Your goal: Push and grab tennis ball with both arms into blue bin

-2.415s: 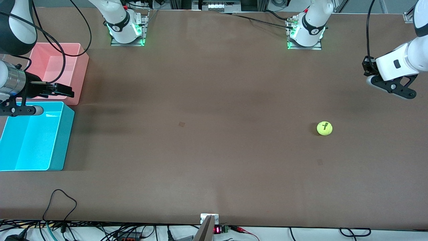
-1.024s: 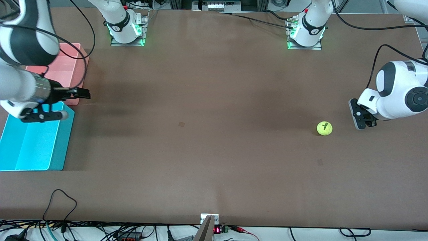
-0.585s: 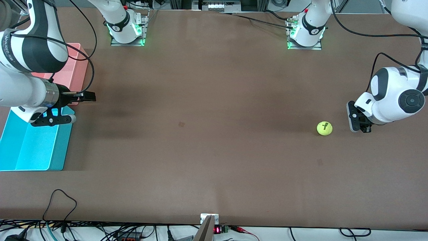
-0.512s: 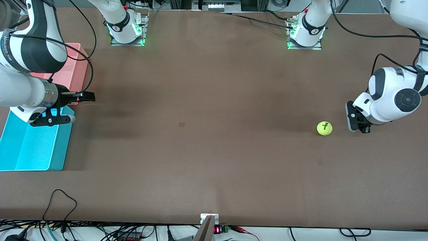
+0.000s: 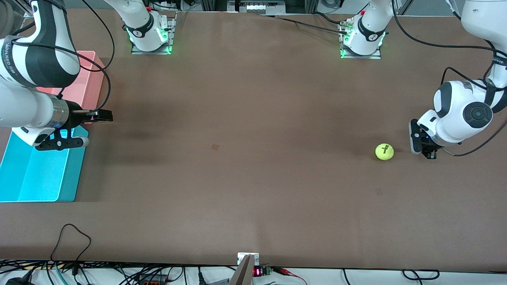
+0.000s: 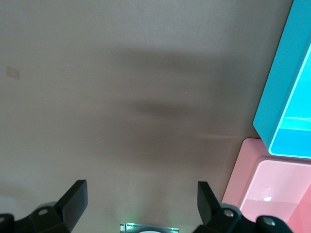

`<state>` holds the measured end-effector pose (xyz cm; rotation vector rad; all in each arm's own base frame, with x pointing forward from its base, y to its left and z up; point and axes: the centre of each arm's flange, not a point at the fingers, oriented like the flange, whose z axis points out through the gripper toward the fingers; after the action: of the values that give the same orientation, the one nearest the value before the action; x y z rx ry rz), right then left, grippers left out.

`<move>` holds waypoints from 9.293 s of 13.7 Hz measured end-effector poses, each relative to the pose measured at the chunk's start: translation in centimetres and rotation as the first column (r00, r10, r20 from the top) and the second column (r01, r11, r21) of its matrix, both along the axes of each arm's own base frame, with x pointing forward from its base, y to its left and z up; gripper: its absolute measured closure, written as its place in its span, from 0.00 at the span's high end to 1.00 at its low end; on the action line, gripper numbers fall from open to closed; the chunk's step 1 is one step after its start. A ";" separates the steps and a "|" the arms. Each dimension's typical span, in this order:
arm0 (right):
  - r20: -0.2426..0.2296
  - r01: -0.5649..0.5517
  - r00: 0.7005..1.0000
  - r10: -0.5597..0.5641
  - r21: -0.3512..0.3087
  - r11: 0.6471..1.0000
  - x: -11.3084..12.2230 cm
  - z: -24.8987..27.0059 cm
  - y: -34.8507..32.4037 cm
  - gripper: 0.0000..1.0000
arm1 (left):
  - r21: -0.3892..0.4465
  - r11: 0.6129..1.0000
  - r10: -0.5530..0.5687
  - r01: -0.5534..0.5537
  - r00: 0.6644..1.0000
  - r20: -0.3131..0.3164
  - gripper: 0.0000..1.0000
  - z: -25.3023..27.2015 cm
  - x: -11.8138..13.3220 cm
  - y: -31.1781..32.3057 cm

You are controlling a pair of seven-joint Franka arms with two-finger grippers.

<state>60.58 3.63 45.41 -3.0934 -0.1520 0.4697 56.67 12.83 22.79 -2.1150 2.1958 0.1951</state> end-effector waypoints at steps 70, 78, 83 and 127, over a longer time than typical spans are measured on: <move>0.200 -0.426 0.880 0.431 -0.073 0.902 -3.6 -19.8 -11.8 1.00 | -0.120 0.044 0.998 -0.992 0.038 0.057 1.00 38.2 -1.1 -15.0; 0.168 -0.880 0.469 0.867 0.012 0.474 -4.2 -20.3 -15.0 1.00 | -0.129 0.064 0.997 -0.990 0.057 0.057 1.00 38.5 -1.3 -17.0; 0.179 -0.945 0.323 0.929 0.018 0.326 -3.9 -23.0 -14.9 1.00 | -0.124 0.056 0.997 -0.991 0.049 0.057 1.00 38.5 -1.3 -16.6; 0.219 -0.049 0.974 0.062 -0.067 0.997 -6.3 -16.5 -30.3 0.67 | -0.124 0.060 0.997 -0.990 0.053 0.057 1.00 38.5 -1.4 -16.7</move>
<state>54.27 -26.70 28.89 -3.2009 -0.2307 0.1313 55.32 -3.88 61.29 -3.1066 0.1417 0.0422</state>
